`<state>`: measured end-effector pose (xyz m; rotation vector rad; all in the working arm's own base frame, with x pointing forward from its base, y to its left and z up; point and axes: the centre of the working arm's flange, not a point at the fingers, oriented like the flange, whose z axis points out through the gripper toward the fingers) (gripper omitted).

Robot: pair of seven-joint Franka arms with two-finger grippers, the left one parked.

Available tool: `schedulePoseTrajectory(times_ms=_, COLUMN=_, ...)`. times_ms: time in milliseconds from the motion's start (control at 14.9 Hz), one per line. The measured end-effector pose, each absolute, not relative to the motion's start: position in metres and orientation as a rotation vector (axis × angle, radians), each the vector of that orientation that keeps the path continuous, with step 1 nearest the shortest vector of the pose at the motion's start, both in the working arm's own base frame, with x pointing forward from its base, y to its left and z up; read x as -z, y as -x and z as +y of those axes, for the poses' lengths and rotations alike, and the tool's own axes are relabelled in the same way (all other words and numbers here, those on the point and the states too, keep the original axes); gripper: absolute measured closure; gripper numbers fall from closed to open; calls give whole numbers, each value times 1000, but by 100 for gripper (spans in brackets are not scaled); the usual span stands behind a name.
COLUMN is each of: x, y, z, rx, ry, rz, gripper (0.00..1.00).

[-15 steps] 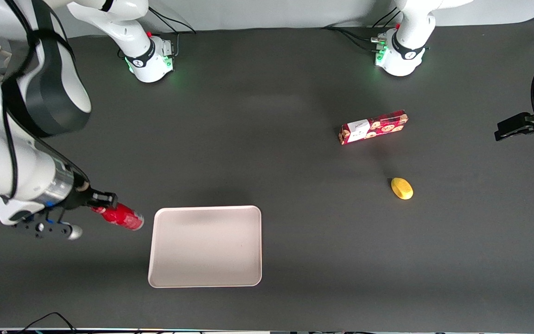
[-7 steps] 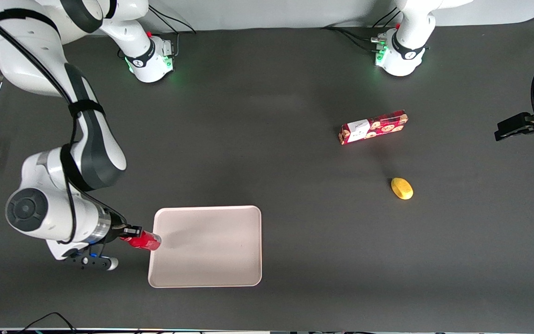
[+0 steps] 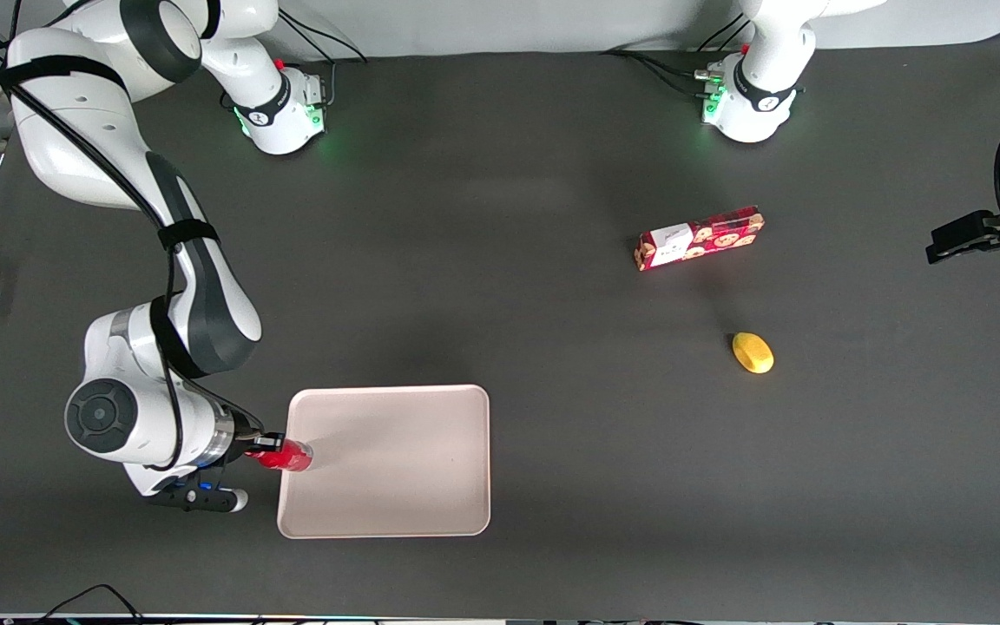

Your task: Place coke bottle on tray

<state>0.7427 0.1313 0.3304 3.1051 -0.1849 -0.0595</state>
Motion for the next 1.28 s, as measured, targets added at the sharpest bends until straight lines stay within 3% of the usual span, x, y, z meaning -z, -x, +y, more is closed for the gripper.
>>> schedulePoseTrajectory(times_ms=403, x=-318, y=-743, z=141, rx=50, ry=-3101, rz=-157, gripper=63)
schedulePoseTrajectory(times_ms=874, x=-334, y=-748, z=144, rx=-18, ry=-3068, rz=-117, gripper=0)
schedulePoseTrajectory(times_ms=1076, x=-385, y=-739, z=143, rx=0, ry=-3027, rz=-68, gripper=0)
schedulePoseTrajectory(times_ms=1277, x=-485, y=-710, z=126, rx=26, ry=-3023, rz=6, gripper=0)
